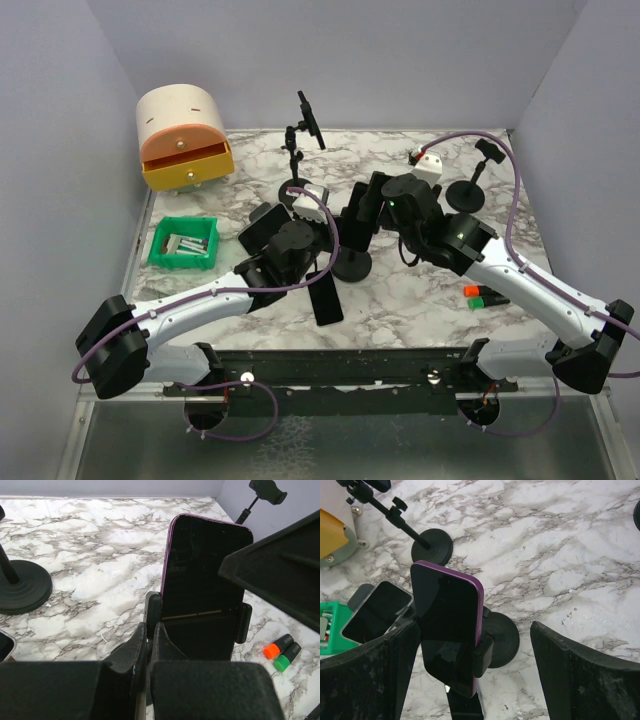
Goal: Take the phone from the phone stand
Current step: Adjust the phone stand with the phone at the center of the board.
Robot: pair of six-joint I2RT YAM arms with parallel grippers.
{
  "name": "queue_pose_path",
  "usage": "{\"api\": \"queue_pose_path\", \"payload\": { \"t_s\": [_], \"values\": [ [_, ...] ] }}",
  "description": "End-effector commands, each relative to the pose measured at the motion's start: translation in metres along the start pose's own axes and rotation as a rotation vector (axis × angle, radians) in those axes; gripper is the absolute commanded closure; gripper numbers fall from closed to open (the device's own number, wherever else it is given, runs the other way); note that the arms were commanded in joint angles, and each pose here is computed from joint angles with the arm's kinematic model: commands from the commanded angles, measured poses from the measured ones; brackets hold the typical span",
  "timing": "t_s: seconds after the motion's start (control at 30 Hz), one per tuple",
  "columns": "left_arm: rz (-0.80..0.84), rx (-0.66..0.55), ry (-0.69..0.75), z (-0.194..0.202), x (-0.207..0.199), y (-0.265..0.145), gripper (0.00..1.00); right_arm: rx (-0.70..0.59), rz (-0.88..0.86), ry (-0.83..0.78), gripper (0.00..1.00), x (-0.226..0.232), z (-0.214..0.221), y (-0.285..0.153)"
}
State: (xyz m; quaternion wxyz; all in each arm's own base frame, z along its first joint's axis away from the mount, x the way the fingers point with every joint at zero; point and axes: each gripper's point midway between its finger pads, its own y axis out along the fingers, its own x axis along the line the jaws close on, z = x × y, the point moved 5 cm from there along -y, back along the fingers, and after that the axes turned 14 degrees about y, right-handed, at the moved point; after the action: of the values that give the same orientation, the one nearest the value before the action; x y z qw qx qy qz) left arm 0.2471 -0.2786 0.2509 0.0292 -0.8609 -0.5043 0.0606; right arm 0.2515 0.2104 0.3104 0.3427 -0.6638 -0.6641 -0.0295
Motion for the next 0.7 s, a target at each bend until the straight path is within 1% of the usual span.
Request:
{"api": "queue_pose_path", "payload": {
  "t_s": [0.0,0.23,0.37,0.5,0.6,0.67],
  "values": [
    [0.043,-0.027,-0.044,-0.002,-0.010,-0.001,1.00,0.028,0.037,0.025,0.03,0.000,0.005,0.003],
    [0.051,-0.033,-0.056,0.000,-0.012,-0.001,1.00,0.049,0.055,0.035,0.03,0.010,0.011,0.015],
    [0.061,-0.034,-0.065,0.001,-0.015,-0.002,1.00,0.038,0.073,0.022,0.03,0.012,0.011,0.022],
    [0.076,-0.037,-0.070,0.001,-0.016,-0.005,1.00,0.050,0.063,0.008,0.05,0.008,0.012,0.032],
    [0.090,-0.039,-0.072,0.001,-0.016,-0.008,1.00,0.092,-0.035,0.018,0.06,0.004,0.013,0.038],
    [0.103,-0.038,-0.070,0.002,-0.017,-0.009,1.00,0.104,-0.166,0.017,0.07,0.009,0.014,0.035]
  ]
}}
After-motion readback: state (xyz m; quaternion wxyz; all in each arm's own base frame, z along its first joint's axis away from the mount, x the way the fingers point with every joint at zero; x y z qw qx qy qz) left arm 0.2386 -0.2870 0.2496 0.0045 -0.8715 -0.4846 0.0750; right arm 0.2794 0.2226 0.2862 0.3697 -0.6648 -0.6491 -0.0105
